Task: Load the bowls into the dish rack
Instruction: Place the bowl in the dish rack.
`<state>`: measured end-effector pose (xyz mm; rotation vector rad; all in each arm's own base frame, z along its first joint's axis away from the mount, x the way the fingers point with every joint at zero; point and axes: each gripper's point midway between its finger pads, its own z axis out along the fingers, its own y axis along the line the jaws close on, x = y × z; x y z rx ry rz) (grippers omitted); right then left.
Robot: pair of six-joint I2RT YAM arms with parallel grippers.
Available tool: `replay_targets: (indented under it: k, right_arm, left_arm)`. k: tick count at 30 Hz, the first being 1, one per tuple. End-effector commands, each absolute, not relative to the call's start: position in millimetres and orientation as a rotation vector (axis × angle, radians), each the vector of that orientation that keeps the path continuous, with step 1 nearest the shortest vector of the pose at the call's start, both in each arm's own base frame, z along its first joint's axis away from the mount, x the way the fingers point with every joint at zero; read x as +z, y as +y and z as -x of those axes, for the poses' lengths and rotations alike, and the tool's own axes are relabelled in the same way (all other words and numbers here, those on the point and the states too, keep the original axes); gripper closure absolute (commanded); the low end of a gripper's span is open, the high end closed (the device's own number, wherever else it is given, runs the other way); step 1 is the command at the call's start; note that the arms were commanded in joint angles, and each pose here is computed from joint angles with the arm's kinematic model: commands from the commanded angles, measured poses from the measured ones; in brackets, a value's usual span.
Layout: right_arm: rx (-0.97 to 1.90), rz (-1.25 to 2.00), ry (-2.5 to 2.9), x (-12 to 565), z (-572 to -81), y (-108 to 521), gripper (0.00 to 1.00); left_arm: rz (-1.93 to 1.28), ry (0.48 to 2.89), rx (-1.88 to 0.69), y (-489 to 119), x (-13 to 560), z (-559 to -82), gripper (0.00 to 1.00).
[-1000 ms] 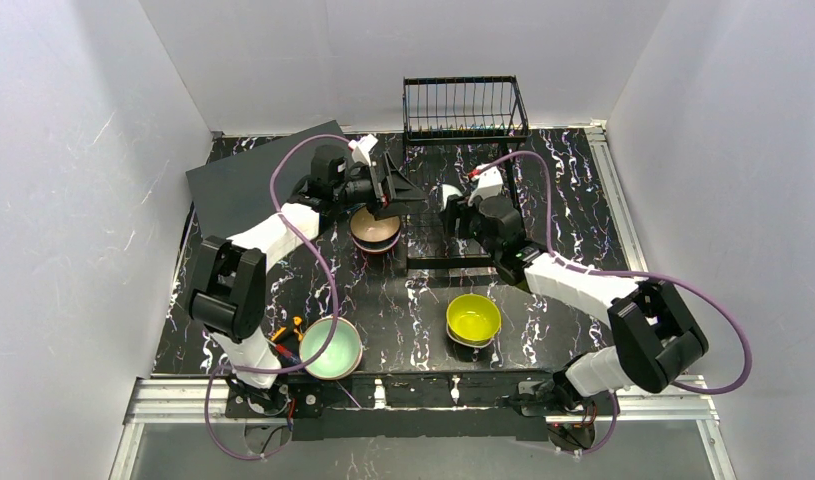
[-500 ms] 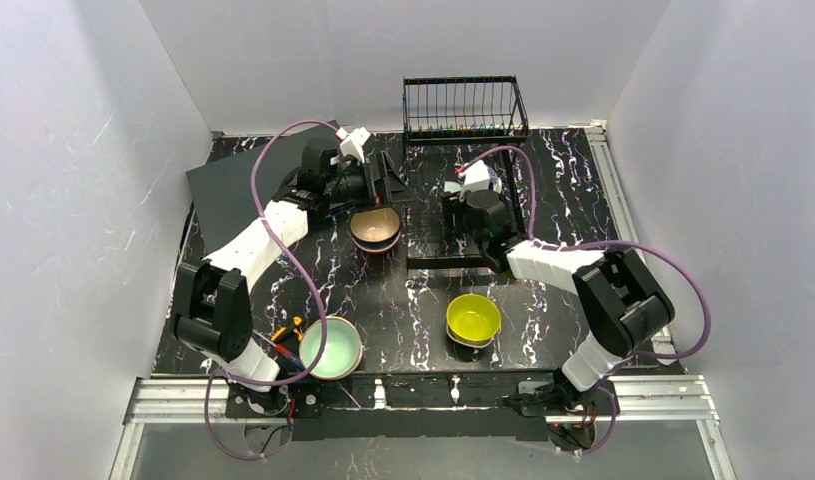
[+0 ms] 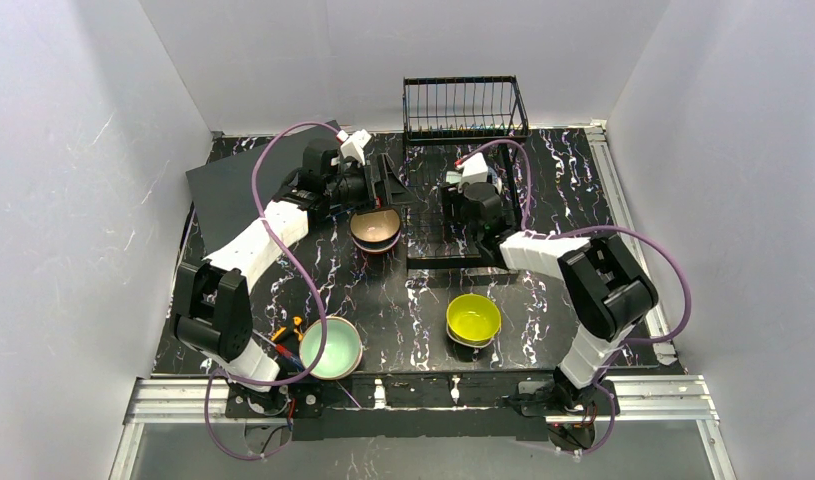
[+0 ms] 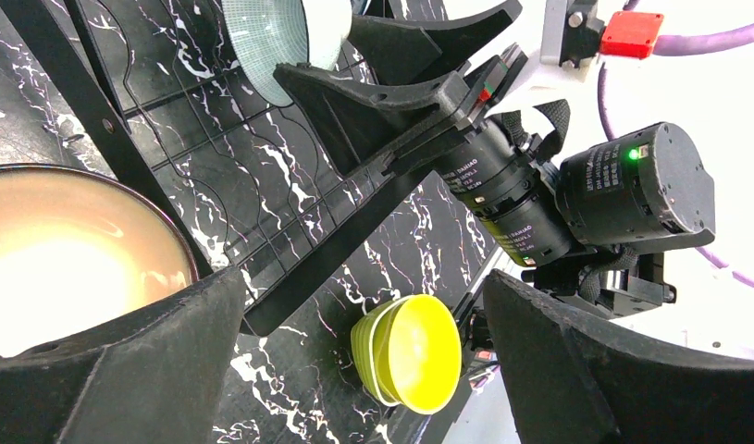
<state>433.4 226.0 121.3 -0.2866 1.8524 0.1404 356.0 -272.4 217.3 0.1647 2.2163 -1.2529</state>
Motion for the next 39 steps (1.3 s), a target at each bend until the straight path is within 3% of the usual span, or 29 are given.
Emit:
replay_targets:
  k: [1,29,31,34,37,39]
  right_arm:
    - [0.155,0.216,1.710,166.5,-459.1,232.5,0.99]
    - [0.121,0.167,1.856,123.1,-472.9,228.0,0.97]
    - [0.127,0.158,1.874,122.4,-471.7,227.6,0.80]
    - [0.141,0.174,1.887,124.1,-469.8,229.6,0.46]
    - [0.156,0.204,1.888,130.5,-467.7,232.9,0.30]
    - [0.157,0.218,1.887,135.6,-466.1,232.9,0.12]
  left_arm:
    - [-0.209,2.156,-1.258,-273.0,240.2,-357.0,0.02]
    - [-0.192,2.168,-1.274,-274.5,237.9,-357.6,0.02]
    - [-0.191,2.170,-1.274,-274.9,237.4,-357.7,0.02]
    - [-0.188,2.172,-1.272,-274.3,237.1,-357.4,0.02]
    - [-0.187,2.172,-1.266,-273.7,236.9,-357.6,0.02]
    - [-0.185,2.173,-1.265,-273.6,236.3,-358.1,0.02]
